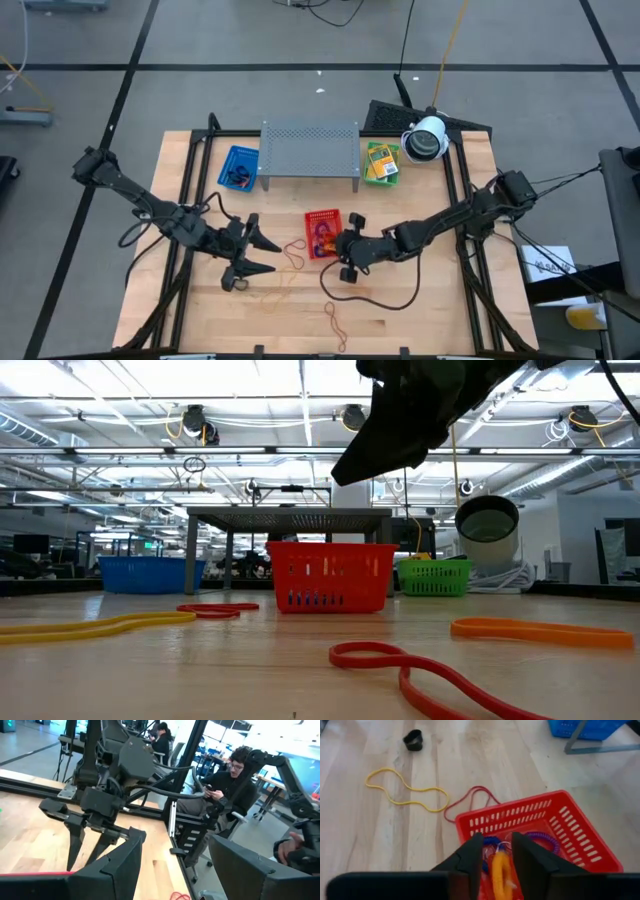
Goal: Pick & Place Office Desk Supplies
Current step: Put the orange rubber band into the blue basket
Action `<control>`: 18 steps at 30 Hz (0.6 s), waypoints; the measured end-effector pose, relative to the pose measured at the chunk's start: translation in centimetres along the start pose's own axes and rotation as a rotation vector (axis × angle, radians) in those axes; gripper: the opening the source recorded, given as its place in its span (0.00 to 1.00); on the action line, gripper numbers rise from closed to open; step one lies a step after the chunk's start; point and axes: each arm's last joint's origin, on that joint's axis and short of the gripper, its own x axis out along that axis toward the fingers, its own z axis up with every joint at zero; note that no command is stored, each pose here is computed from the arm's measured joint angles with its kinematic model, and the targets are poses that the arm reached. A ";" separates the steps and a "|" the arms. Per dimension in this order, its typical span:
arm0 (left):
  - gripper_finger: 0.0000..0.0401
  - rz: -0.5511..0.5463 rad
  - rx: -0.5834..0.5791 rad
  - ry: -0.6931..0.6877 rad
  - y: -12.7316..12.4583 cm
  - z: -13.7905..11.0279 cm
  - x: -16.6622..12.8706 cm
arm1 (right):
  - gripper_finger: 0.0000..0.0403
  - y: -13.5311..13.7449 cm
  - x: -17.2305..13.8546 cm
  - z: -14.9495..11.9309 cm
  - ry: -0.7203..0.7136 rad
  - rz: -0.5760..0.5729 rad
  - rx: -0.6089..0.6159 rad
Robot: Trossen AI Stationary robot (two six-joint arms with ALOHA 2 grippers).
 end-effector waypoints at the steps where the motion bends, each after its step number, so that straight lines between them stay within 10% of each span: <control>1: 0.60 -0.002 -0.002 -0.007 0.0 0.1 0.0 | 0.26 0.0 0.0 0.0 -0.002 0.002 0.000; 9: 0.60 -0.025 0.022 -0.060 -0.2 0.5 0.1 | 0.40 0.7 -0.2 0.2 -0.021 0.083 0.037; 18: 0.60 -0.254 0.333 0.032 -2.8 -2.5 1.8 | 0.37 7.3 -3.9 -0.9 -0.193 0.188 -0.268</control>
